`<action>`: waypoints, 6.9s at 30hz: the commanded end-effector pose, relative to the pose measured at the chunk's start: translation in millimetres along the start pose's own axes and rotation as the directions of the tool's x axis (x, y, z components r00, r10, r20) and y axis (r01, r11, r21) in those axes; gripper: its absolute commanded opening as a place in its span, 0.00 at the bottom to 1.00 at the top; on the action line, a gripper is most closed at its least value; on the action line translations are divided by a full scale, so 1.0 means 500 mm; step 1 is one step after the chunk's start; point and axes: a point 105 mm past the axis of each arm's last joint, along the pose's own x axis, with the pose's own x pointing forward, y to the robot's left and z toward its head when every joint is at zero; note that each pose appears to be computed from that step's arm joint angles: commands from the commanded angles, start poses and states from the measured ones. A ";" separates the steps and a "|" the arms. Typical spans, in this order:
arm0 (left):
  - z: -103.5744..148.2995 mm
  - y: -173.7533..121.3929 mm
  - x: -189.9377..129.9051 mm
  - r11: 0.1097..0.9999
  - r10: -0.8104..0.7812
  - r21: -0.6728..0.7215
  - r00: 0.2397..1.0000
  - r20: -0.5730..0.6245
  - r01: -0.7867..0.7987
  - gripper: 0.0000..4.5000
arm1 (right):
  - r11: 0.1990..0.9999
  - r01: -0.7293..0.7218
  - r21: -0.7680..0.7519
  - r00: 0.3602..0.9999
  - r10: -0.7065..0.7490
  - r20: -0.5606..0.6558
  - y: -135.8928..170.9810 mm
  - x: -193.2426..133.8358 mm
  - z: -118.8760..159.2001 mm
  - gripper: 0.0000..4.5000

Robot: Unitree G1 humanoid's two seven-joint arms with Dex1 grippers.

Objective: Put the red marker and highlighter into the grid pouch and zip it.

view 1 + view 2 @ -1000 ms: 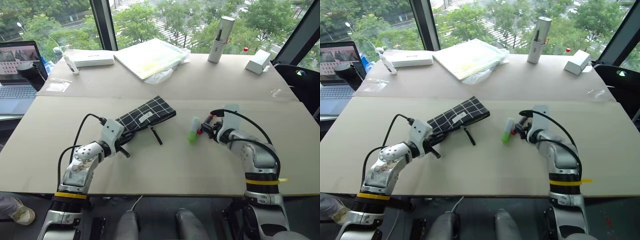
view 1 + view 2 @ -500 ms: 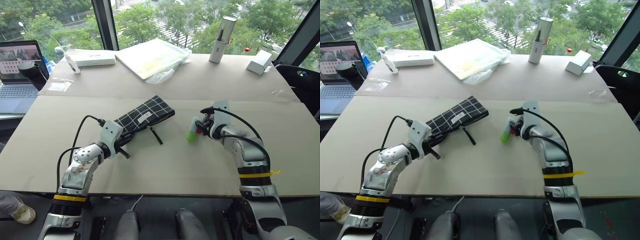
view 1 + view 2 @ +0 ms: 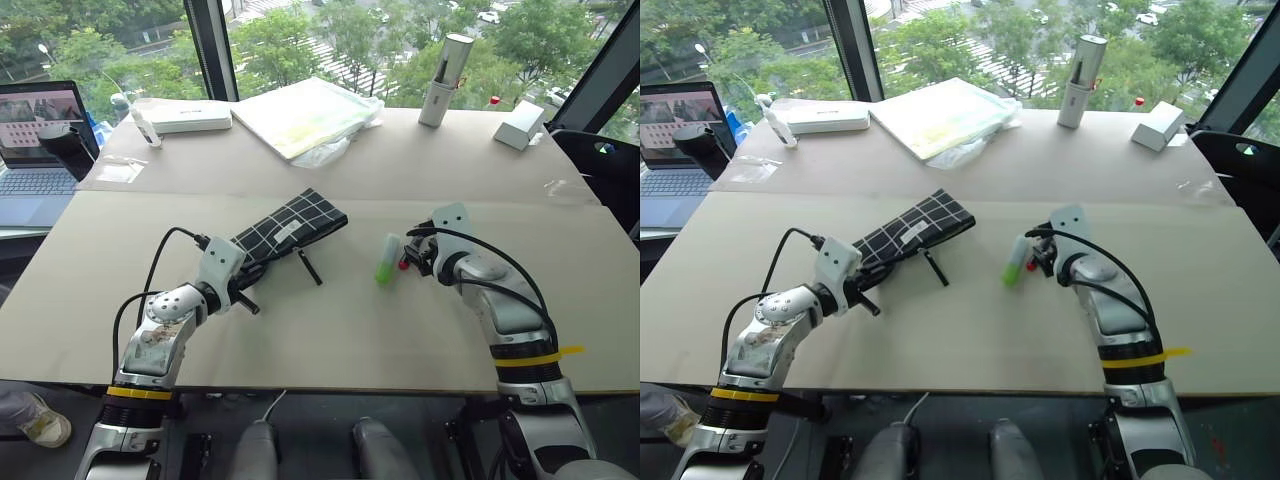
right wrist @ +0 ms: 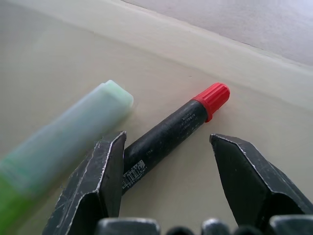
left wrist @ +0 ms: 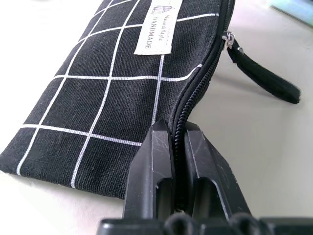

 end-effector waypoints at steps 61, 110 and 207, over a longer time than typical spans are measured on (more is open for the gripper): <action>0.010 0.013 -0.013 0.999 0.037 -0.037 0.999 0.033 -0.035 0.00 | 0.944 0.160 0.290 0.976 -0.108 -0.187 -0.036 -0.051 -0.122 0.30; 0.089 0.004 -0.035 0.976 -0.218 -0.019 0.976 0.012 0.218 0.00 | 0.336 0.084 -0.938 0.704 0.646 0.295 0.054 -0.104 0.190 0.12; 0.090 -0.017 -0.021 0.968 -0.248 -0.036 0.969 0.016 0.248 0.00 | 0.635 -0.335 -0.696 0.562 0.728 0.393 0.089 -0.118 0.227 0.93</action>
